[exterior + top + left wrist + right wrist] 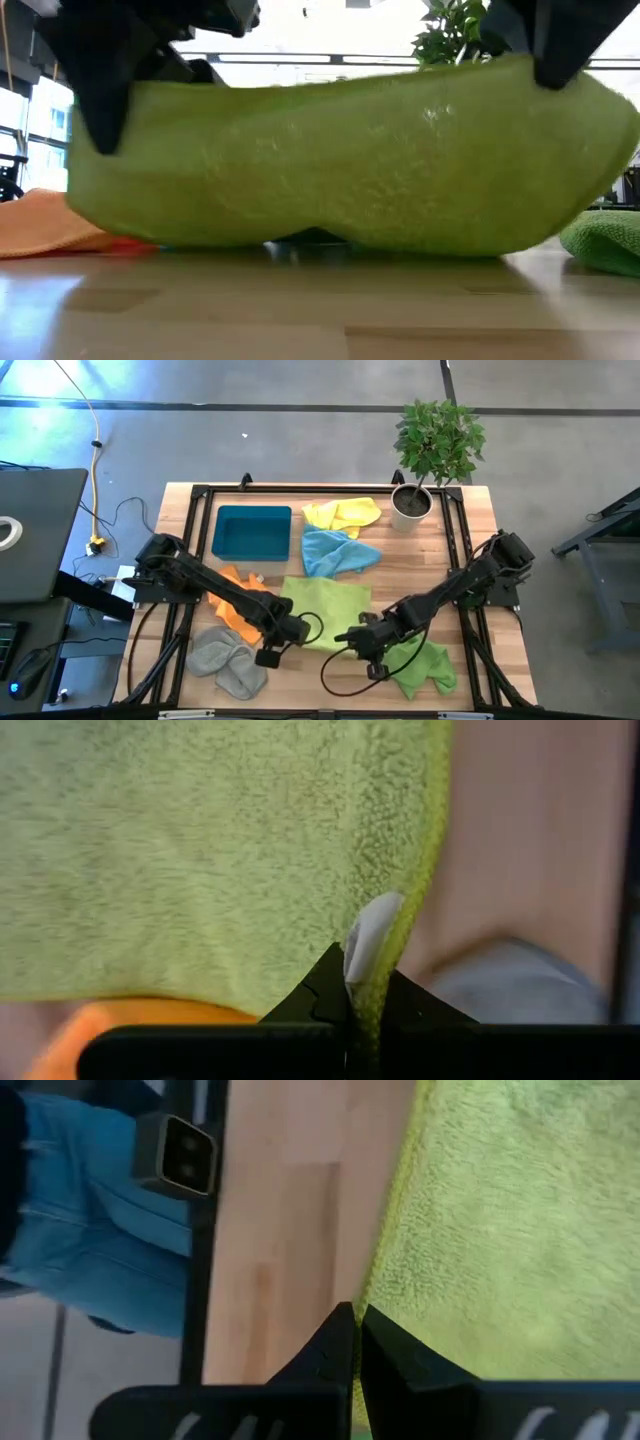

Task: Fold microfiber towels
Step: Fold the light green microfiber cloth

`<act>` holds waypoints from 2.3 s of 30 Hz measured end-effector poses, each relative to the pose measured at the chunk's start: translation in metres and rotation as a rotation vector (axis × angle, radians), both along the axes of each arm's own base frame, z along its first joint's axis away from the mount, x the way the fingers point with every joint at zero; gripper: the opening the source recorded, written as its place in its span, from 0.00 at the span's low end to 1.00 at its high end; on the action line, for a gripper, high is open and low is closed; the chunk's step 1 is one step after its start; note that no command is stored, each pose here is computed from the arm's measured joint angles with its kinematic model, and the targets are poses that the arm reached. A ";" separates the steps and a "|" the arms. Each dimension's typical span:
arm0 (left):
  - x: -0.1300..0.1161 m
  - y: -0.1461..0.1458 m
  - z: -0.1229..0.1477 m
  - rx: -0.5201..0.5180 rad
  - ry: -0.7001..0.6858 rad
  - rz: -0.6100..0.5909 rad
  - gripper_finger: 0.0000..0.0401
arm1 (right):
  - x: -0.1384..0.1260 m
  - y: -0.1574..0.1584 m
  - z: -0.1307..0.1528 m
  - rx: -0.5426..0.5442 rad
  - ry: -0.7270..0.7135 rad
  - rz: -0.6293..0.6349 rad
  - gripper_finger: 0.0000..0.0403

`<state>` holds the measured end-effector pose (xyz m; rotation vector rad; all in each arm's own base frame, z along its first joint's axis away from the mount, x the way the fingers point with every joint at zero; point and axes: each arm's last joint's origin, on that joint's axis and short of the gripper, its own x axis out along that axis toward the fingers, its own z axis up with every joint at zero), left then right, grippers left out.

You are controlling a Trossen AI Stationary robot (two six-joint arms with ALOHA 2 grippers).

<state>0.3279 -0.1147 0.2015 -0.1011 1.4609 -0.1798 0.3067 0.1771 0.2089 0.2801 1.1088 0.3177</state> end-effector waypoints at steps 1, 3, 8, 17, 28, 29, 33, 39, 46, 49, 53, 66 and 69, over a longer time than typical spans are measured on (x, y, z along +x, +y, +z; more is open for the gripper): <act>0.001 -0.001 0.000 -0.031 -0.001 -0.009 0.00 | 0.000 0.000 0.001 0.014 0.005 0.010 0.00; 0.001 -0.003 0.000 -0.069 0.004 -0.037 0.00 | 0.001 0.002 0.003 0.062 0.000 0.037 0.00; 0.002 -0.001 0.000 -0.082 -0.014 -0.107 0.00 | 0.001 0.001 0.003 0.081 0.014 0.049 0.00; 0.001 0.030 -0.008 0.169 0.013 -0.056 0.00 | 0.006 -0.031 -0.005 -0.109 0.053 -0.025 0.00; -0.001 0.062 -0.030 0.127 0.044 0.060 0.00 | 0.019 -0.064 -0.028 -0.209 0.139 -0.027 0.00; -0.001 0.064 -0.031 0.127 0.044 0.063 0.00 | 0.020 -0.066 -0.031 -0.216 0.146 -0.024 0.00; 0.000 0.069 -0.032 0.140 0.039 0.057 0.00 | 0.022 -0.072 -0.038 -0.235 0.181 -0.031 0.00; 0.003 0.078 -0.032 0.149 0.012 0.083 0.00 | 0.019 -0.076 -0.038 -0.253 0.210 -0.019 0.00; 0.003 0.082 -0.032 0.153 0.019 0.095 0.00 | 0.019 -0.082 -0.039 -0.313 0.213 -0.019 0.00; 0.003 0.083 -0.032 0.173 0.016 0.097 0.00 | 0.019 -0.085 -0.039 -0.326 0.216 -0.022 0.00; 0.003 0.084 -0.032 0.233 0.008 0.106 0.00 | 0.018 -0.086 -0.040 -0.375 0.214 -0.018 0.00; 0.004 0.085 -0.032 0.263 -0.001 0.111 0.02 | 0.014 -0.089 -0.036 -0.443 0.269 -0.066 0.25; 0.004 0.085 -0.032 0.264 -0.002 0.117 0.03 | 0.016 -0.087 -0.032 -0.404 0.267 -0.084 0.29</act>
